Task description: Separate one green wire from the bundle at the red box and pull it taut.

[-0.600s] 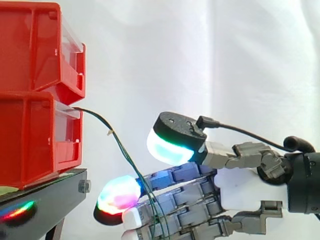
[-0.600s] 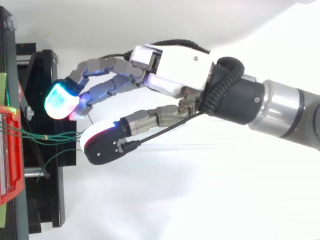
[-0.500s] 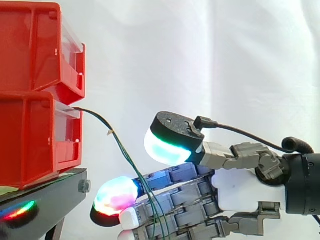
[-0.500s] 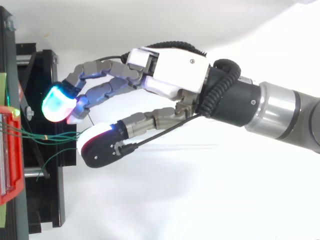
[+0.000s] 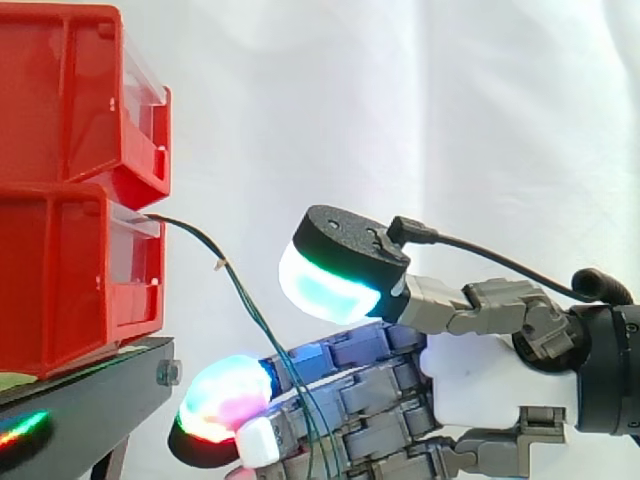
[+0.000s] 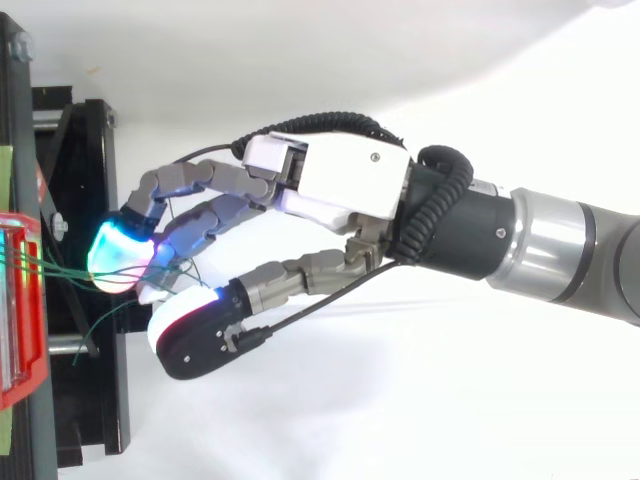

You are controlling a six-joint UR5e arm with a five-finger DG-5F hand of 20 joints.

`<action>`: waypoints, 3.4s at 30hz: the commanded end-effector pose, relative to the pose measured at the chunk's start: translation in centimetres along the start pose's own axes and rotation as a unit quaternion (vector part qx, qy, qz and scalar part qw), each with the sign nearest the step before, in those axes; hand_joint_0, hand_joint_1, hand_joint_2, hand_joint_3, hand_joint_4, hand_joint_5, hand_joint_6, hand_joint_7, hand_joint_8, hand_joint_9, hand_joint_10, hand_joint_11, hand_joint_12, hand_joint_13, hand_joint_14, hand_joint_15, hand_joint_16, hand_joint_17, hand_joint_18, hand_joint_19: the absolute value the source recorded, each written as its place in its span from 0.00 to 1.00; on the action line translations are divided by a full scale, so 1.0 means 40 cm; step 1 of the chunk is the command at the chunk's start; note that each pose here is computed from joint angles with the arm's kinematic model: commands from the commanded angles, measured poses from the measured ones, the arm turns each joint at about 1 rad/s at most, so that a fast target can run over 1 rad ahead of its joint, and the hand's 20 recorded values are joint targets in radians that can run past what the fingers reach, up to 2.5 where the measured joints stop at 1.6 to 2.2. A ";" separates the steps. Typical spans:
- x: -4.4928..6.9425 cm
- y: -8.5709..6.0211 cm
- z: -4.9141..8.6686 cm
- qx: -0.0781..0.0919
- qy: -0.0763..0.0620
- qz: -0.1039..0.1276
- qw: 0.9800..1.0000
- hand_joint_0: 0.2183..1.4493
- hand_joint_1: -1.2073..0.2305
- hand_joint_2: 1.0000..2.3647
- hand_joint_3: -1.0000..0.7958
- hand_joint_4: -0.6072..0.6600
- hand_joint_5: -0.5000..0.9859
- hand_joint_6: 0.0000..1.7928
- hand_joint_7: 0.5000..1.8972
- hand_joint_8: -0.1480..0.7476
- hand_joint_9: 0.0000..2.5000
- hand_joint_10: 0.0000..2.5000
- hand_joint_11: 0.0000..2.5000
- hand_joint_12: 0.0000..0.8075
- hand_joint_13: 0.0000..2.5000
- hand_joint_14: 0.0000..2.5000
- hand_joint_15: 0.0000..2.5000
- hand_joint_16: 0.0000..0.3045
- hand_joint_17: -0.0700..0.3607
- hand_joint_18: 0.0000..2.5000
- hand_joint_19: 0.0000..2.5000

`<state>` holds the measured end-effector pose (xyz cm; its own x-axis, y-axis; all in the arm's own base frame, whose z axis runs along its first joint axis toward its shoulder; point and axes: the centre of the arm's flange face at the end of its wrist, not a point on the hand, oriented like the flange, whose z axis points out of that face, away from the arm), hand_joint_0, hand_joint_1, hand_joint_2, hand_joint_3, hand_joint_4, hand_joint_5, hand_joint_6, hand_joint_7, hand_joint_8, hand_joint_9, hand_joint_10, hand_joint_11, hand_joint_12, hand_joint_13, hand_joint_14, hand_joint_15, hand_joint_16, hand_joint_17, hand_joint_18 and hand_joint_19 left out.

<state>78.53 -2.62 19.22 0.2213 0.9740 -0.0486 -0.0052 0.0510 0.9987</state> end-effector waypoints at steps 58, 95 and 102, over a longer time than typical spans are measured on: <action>0.011 0.133 0.032 0.028 0.004 0.037 0.999 0.30 0.35 0.01 0.43 0.61 0.25 0.39 0.59 0.50 0.38 0.01 0.24 0.46 0.28 0.01 0.14 0.15 0.40 0.23 0.14; -0.011 0.205 0.006 0.065 0.002 0.022 0.998 0.28 0.35 0.00 0.28 0.64 0.23 0.49 0.53 0.51 0.39 0.01 0.27 0.47 0.30 0.01 0.15 0.17 0.43 0.26 0.16; -0.013 0.236 -0.003 0.067 0.004 0.019 0.998 0.30 0.47 0.01 0.37 0.63 0.23 0.48 0.56 0.51 0.41 0.01 0.27 0.47 0.30 0.01 0.16 0.17 0.43 0.26 0.18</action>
<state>78.40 -2.63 28.15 0.2175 0.9760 -0.0094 0.1159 -0.0163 0.9931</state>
